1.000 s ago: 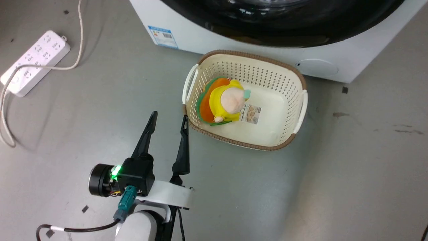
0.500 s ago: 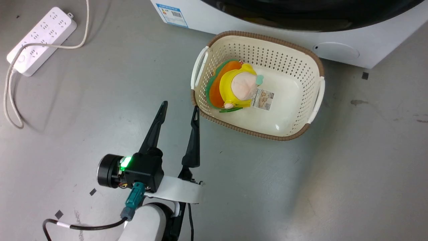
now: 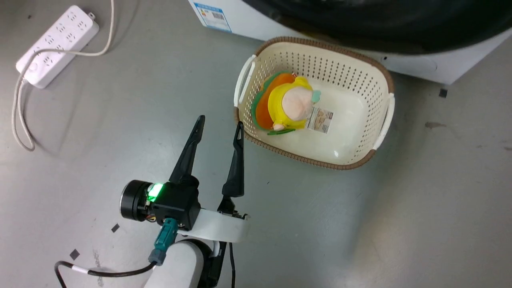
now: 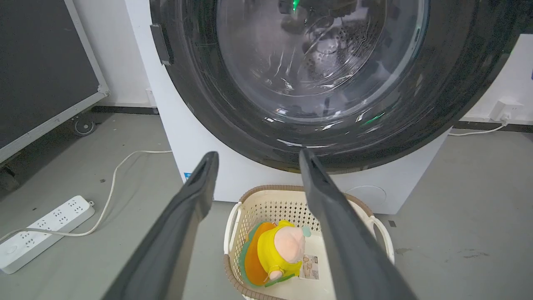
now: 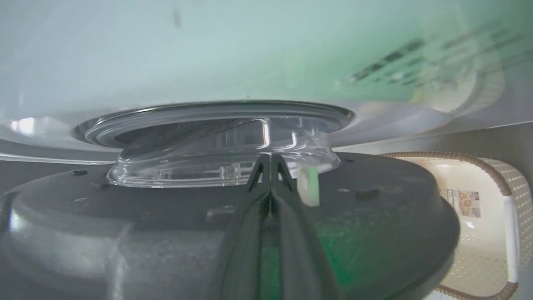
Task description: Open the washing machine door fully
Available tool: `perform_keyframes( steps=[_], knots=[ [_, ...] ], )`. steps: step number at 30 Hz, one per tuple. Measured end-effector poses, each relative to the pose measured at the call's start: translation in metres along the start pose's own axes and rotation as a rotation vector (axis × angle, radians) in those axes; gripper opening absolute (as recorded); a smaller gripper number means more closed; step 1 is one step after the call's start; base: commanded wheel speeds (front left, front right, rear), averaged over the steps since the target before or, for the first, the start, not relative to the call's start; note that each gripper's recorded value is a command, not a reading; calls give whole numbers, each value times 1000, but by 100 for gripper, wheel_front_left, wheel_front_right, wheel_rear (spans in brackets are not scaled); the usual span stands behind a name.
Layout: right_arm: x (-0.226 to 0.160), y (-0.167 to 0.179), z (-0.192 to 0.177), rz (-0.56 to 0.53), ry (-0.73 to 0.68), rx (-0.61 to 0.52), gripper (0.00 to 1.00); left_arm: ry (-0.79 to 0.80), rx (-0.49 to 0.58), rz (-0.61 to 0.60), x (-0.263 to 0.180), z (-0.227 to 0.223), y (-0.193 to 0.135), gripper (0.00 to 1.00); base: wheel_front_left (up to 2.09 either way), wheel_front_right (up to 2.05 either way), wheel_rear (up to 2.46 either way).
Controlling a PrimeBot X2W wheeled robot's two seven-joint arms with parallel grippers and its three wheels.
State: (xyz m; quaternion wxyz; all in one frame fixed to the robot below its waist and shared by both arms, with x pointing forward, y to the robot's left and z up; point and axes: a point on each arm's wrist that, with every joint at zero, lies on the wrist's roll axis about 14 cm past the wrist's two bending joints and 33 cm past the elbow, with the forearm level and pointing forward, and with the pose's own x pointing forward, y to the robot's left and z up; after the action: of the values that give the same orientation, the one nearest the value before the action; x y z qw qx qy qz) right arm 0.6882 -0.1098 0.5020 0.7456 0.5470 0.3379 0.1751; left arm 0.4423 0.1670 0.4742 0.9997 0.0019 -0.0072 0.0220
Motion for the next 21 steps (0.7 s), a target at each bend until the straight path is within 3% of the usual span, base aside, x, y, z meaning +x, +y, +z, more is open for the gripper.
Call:
perform_keyframes(
  steps=[7,8,16,21],
  knots=[
    [-15,20,-46,90,141,88,0,-52,-4,-3,-10,21,-1,100,0,0,0],
    [-23,25,-76,102,207,74,0,-50,-10,-3,-22,23,-1,100,0,0,0],
    [-53,12,-164,102,361,75,0,-8,-37,-17,-51,16,-1,100,0,0,0],
    [-79,5,-194,109,413,67,0,-19,-57,-49,-63,22,-4,100,0,0,0]
  ],
)
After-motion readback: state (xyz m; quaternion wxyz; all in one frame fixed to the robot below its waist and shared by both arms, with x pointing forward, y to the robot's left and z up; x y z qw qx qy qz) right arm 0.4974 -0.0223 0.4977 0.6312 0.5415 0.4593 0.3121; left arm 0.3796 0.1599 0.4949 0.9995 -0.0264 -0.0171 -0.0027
